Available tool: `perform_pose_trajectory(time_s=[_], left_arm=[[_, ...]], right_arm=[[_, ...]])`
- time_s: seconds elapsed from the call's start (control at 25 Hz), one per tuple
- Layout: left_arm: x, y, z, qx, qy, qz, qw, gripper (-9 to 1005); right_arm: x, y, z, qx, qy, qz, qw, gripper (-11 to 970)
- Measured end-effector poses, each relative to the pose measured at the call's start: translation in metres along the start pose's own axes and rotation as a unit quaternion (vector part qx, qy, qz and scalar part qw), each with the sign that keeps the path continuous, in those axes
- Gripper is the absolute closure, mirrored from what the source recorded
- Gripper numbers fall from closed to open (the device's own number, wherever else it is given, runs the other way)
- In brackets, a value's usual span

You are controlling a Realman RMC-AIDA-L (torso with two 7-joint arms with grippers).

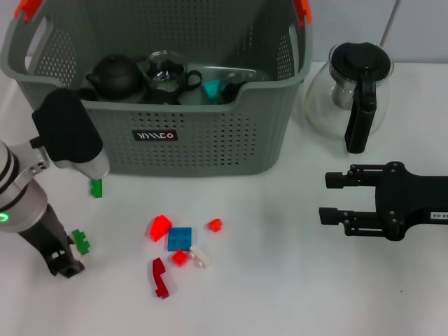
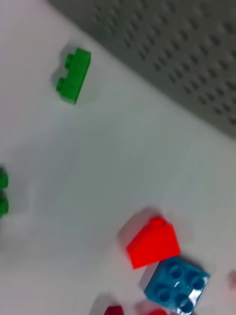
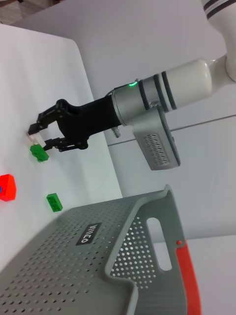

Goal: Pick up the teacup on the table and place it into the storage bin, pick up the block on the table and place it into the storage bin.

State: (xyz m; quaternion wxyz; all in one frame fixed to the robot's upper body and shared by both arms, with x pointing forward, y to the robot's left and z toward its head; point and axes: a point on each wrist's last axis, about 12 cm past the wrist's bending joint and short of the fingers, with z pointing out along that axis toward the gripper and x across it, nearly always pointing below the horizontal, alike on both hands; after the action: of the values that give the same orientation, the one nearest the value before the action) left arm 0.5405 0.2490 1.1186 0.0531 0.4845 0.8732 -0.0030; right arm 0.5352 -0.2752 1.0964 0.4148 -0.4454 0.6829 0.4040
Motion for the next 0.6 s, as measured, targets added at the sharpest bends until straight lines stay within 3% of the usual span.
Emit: perform_pose_trajectory(time_s=[0.12,0.4,0.48,0.6], left_arm=[[0.0,0.001,-0.001,-0.002,-0.002,-0.003,1.0,585],[0.0,0.001,-0.008,-0.002,-0.011,-0.009,1.0,578],[0.0,0.004,-0.023,0.002,-0.039,-0.014,0.999,576],[0.006,0.012,-0.059,0.026,-0.128,-0.026,0.991,573]], right_arm=[[0.0,0.0,0.0,0.0,0.0,0.001,1.0,271],[0.001,0.0,-0.001,0.0,0.0,0.001,1.0,272],[0.0,0.0,-0.001,0.0,0.0,0.001,1.0,272],[-0.001,0.0,-0.001,-0.002,0.0,-0.001,1.0,272]])
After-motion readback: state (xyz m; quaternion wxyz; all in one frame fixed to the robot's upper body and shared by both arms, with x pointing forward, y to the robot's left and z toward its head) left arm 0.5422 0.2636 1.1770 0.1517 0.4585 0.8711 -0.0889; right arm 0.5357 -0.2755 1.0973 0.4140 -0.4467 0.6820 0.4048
